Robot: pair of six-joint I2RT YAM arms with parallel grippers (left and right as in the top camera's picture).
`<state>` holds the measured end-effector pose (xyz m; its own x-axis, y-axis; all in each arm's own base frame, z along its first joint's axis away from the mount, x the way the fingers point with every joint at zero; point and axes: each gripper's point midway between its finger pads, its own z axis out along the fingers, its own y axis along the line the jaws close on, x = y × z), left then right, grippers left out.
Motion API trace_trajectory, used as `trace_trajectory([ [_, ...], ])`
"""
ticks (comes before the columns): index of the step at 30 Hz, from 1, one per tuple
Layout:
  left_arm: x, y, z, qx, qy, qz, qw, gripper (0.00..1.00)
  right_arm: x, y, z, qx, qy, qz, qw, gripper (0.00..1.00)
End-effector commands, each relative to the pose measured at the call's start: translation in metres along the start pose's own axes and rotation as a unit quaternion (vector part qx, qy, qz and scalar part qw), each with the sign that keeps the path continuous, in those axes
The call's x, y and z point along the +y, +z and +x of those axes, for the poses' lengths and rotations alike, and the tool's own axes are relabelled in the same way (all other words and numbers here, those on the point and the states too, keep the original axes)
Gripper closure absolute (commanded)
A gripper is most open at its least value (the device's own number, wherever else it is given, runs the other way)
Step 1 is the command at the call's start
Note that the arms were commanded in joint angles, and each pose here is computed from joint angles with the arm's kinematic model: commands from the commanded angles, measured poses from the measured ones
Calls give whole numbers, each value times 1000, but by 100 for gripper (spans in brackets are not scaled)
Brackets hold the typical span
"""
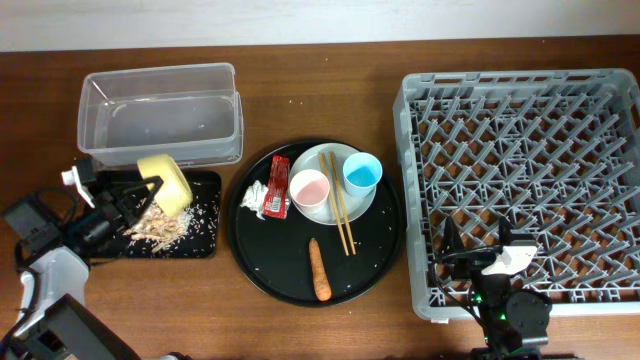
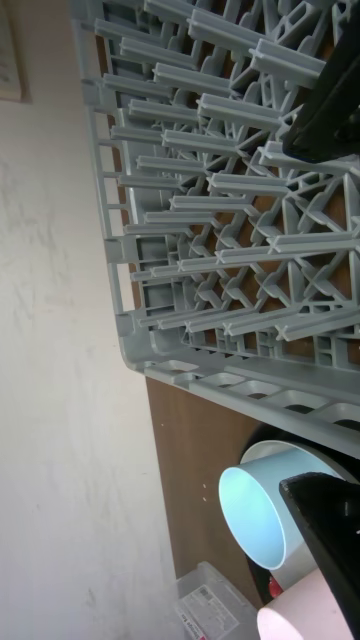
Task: Sort waste into correct bins and load items into the dishwasher rack
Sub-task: 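Carry the yellow bowl left and tip scraps onto the black tray, then return the empty yellow bowl to the round tray and release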
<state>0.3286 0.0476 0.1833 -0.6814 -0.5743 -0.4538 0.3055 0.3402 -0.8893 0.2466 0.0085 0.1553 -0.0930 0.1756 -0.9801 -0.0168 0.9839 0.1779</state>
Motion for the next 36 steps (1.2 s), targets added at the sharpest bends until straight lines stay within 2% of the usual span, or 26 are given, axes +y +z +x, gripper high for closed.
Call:
trace_trajectory([
  [1,20,0,6,-2,-39,-54,998,100,-3,0,3,2,1,7,1000,2],
  [5,12,12,7,14,-58,-46,997,100,-3,0,3,2,1,7,1000,2],
  [7,-12,47,15,65,-36,-38,996,100,-3,0,3,2,1,7,1000,2],
  [9,-28,92,36,115,-1,-75,990,100,-3,0,3,2,1,7,1000,2],
  [11,-44,130,72,166,45,-101,980,100,-3,0,3,2,1,7,1000,2],
  [14,-47,162,164,279,77,-173,941,100,-3,0,3,2,1,7,1000,2],
  [16,-41,163,194,310,110,-223,918,100,-3,0,3,2,1,7,1000,2],
  [18,-23,153,221,334,174,-315,871,100,-3,0,3,2,1,7,1000,2],
  [22,-7,133,228,342,229,-396,821,100,-3,0,3,2,1,7,1000,2],
  [25,-4,127,244,363,233,-395,811,99,-3,0,3,2,1,7,1000,2],
  [27,-8,128,252,372,239,-387,809,92,-3,0,3,2,1,7,1000,2],
  [32,-9,114,268,404,249,-397,786,91,-3,0,3,2,1,7,1000,2],
  [34,-11,116,270,406,247,-390,788,77,-3,0,3,2,1,7,1000,2],
  [36,-21,117,288,432,236,-362,792,68,-3,0,3,2,1,7,1000,2],
])
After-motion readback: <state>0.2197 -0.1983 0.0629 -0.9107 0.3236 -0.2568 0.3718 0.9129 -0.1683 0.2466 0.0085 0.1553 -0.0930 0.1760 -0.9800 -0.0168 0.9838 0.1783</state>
